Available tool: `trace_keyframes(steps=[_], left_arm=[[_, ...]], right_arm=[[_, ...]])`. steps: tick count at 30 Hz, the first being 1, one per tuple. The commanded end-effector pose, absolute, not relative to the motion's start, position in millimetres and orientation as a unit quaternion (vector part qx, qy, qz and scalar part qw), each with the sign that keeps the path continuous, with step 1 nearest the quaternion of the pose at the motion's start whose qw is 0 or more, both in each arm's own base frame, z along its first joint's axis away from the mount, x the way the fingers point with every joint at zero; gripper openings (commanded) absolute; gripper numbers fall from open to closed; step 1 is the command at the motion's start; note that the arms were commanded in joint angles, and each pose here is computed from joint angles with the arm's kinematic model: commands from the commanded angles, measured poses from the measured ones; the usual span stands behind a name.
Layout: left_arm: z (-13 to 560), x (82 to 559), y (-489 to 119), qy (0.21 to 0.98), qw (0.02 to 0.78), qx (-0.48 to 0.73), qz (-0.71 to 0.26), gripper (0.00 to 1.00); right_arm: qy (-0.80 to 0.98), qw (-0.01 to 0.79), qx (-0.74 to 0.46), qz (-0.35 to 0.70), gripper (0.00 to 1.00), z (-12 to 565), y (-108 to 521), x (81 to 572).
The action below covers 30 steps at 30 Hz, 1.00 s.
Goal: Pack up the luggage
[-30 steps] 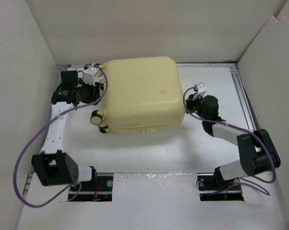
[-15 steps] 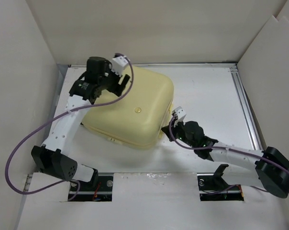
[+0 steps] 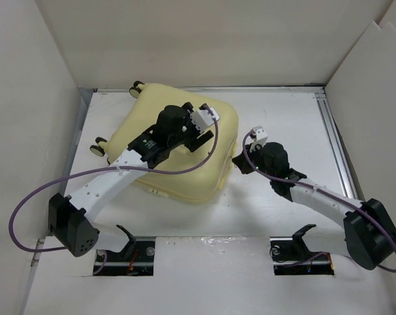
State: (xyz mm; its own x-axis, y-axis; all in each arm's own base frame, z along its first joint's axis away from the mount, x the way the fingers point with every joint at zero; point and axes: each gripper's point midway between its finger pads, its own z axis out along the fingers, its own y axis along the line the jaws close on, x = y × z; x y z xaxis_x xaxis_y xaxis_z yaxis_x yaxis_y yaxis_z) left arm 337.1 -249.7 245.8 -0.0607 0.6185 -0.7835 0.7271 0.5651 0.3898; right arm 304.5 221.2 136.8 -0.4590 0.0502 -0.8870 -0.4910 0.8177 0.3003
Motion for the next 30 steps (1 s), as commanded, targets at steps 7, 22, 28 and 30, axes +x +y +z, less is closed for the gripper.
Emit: trace_keyframes(steps=[7,22,28,30], left_arm=[[102.3,285.7,-184.5,0.802,0.270,0.532,0.022,0.69],[92.4,269.3,-184.0,0.806,0.258,0.532,-0.005,0.69],[119.5,275.3,-184.5,0.806,0.292,0.515,-0.009,0.69],[176.6,296.4,-182.5,0.816,0.351,0.458,-0.031,0.69]], right_arm=[[0.810,0.552,-0.089,0.178,0.00,150.6,160.6,395.5],[0.767,0.600,-0.139,0.182,0.00,188.7,168.7,527.2],[0.734,0.570,-0.271,0.252,0.00,176.8,230.2,517.4],[0.734,0.569,-0.274,0.250,0.00,176.7,228.2,511.4]])
